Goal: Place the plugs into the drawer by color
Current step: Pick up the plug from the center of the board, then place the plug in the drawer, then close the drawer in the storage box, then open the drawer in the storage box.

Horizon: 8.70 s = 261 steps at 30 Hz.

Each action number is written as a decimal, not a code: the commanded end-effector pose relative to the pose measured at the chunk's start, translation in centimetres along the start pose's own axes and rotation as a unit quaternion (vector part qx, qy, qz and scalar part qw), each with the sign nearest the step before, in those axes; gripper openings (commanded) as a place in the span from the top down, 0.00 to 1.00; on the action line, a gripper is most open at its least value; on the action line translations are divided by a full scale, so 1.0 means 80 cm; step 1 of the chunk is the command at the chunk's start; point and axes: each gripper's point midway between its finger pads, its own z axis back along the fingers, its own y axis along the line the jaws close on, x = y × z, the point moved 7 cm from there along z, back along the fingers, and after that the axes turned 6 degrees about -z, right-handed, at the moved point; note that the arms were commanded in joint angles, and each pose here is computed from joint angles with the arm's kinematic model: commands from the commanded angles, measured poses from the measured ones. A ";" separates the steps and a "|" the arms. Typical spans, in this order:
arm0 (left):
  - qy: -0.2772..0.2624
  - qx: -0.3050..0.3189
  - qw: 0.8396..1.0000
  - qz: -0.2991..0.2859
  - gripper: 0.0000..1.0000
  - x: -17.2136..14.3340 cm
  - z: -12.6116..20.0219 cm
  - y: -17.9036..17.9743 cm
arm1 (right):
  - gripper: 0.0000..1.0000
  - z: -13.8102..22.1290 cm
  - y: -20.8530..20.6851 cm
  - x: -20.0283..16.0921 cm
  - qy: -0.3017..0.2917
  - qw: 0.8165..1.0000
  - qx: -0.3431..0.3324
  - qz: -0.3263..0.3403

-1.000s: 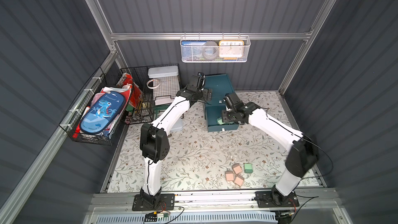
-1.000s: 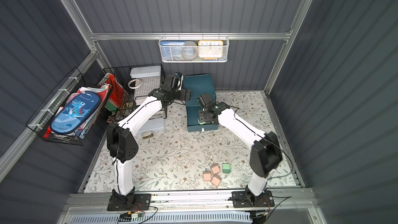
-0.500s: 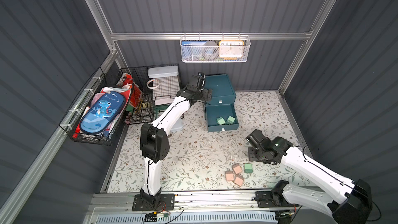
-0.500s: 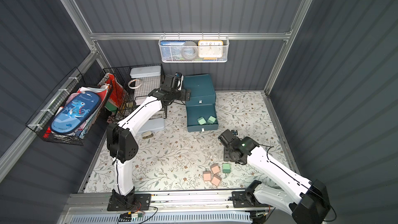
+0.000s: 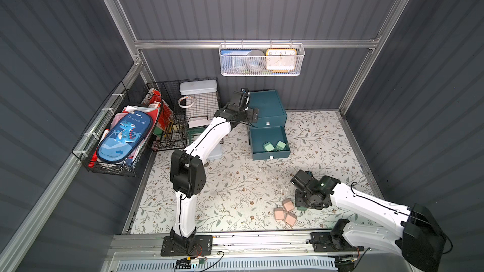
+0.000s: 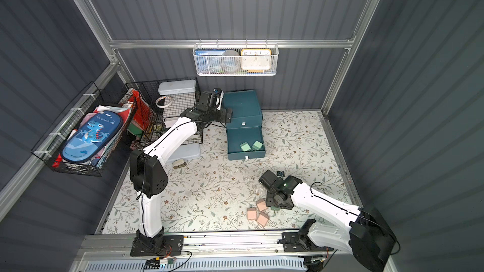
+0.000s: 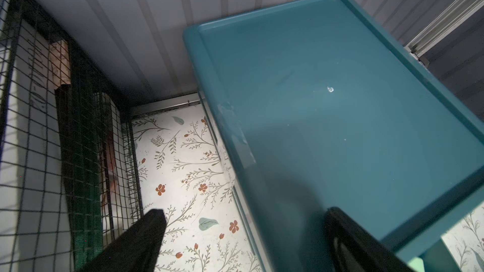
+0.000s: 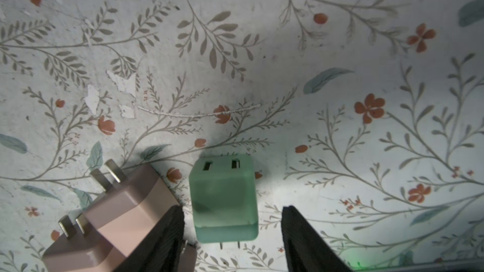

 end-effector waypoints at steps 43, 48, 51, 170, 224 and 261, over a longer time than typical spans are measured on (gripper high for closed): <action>0.101 0.014 0.995 -0.022 0.03 -0.041 -0.049 -0.002 | 0.73 0.093 0.076 0.117 -0.139 0.985 0.061 0.088; 0.106 0.006 0.994 -0.014 0.04 -0.050 -0.043 -0.003 | 0.73 0.134 0.137 0.168 -0.202 0.964 0.127 0.119; 0.101 0.004 0.995 -0.011 0.04 -0.053 -0.038 -0.002 | 0.73 0.140 0.181 0.203 -0.233 0.953 0.145 0.131; 0.133 -0.037 0.990 -0.015 0.04 -0.084 -0.040 -0.012 | 0.85 -0.042 0.221 0.315 -0.279 0.744 0.550 -0.259; 0.142 -0.036 0.989 -0.011 0.03 -0.089 -0.051 -0.011 | 0.93 -0.143 0.217 0.319 -0.160 0.748 0.563 -0.313; 0.131 -0.036 0.991 -0.013 0.03 -0.083 -0.055 -0.012 | 1.00 -0.100 0.153 0.172 -0.107 0.850 0.464 -0.224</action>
